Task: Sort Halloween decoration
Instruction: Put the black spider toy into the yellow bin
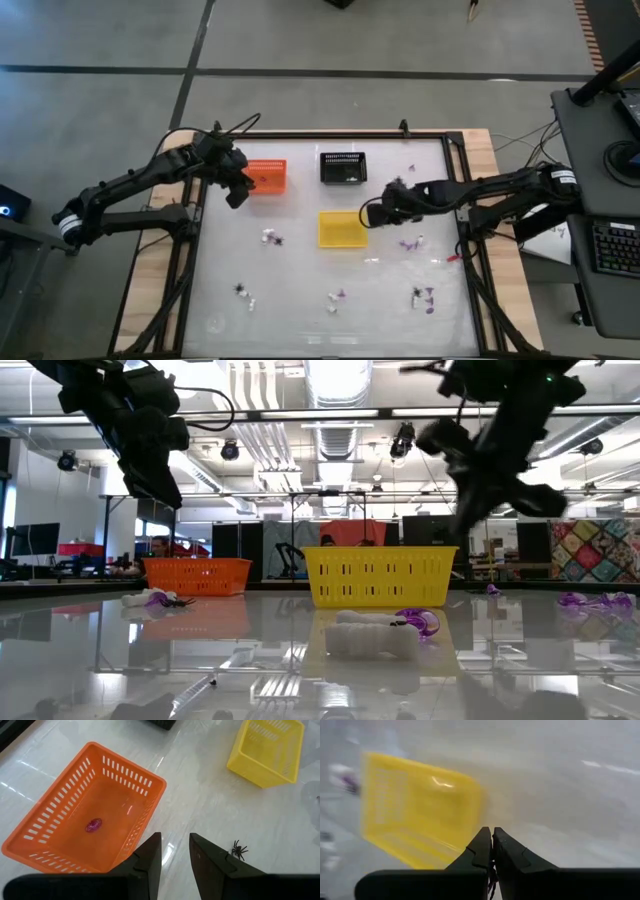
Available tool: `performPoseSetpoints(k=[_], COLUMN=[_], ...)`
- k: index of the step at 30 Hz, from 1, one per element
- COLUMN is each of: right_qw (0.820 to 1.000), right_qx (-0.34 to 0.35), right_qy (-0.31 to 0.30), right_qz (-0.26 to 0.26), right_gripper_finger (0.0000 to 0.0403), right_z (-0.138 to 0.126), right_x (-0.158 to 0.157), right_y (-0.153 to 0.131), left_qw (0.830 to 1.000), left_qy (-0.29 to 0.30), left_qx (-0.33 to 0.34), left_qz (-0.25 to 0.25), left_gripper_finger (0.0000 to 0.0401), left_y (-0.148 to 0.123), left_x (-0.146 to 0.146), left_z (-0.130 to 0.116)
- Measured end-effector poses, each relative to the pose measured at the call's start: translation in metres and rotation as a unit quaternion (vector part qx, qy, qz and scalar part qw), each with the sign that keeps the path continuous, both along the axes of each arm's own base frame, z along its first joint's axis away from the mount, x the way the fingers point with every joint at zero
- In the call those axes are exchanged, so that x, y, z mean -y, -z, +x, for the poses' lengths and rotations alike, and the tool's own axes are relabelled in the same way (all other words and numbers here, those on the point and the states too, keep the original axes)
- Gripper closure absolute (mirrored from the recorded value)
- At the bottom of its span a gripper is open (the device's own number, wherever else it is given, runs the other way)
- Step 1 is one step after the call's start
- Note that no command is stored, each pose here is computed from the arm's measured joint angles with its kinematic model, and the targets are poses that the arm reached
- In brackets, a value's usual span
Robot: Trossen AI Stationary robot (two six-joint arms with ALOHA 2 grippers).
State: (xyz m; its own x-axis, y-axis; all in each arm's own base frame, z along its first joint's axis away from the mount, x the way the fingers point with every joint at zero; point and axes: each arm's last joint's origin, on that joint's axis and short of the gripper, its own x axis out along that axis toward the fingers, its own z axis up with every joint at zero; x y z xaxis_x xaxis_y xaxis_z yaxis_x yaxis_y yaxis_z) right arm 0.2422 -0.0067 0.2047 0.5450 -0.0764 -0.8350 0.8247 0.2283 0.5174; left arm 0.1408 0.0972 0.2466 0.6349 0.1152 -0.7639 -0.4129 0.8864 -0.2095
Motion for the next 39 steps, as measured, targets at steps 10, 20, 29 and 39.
performPoseSetpoints(k=[10, 20, 29, 39], right_qw=[0.994, 0.986, 0.985, 0.981], right_qx=[0.106, 0.159, 0.170, 0.169], right_qy=[0.004, 0.000, -0.027, -0.090], right_qz=[-0.037, -0.042, -0.018, -0.022], right_gripper_finger=[0.0394, 0.0394, 0.0394, 0.0391], right_z=[0.016, 0.029, 0.054, 0.063], right_x=[0.002, 0.002, 0.001, -0.002], right_y=[-0.014, -0.016, 0.010, 0.007], left_qw=[1.000, 1.000, 1.000, 1.000], left_qy=[0.000, 0.000, -0.001, -0.002], left_qx=[0.000, 0.000, 0.001, 0.000], left_qz=[0.000, 0.000, -0.001, -0.001], left_gripper_finger=[0.0319, 0.0319, 0.0319, 0.0319], left_y=[0.000, 0.000, 0.000, 0.000], left_x=[0.000, 0.000, 0.000, 0.000], left_z=[0.000, 0.000, 0.000, 0.000])
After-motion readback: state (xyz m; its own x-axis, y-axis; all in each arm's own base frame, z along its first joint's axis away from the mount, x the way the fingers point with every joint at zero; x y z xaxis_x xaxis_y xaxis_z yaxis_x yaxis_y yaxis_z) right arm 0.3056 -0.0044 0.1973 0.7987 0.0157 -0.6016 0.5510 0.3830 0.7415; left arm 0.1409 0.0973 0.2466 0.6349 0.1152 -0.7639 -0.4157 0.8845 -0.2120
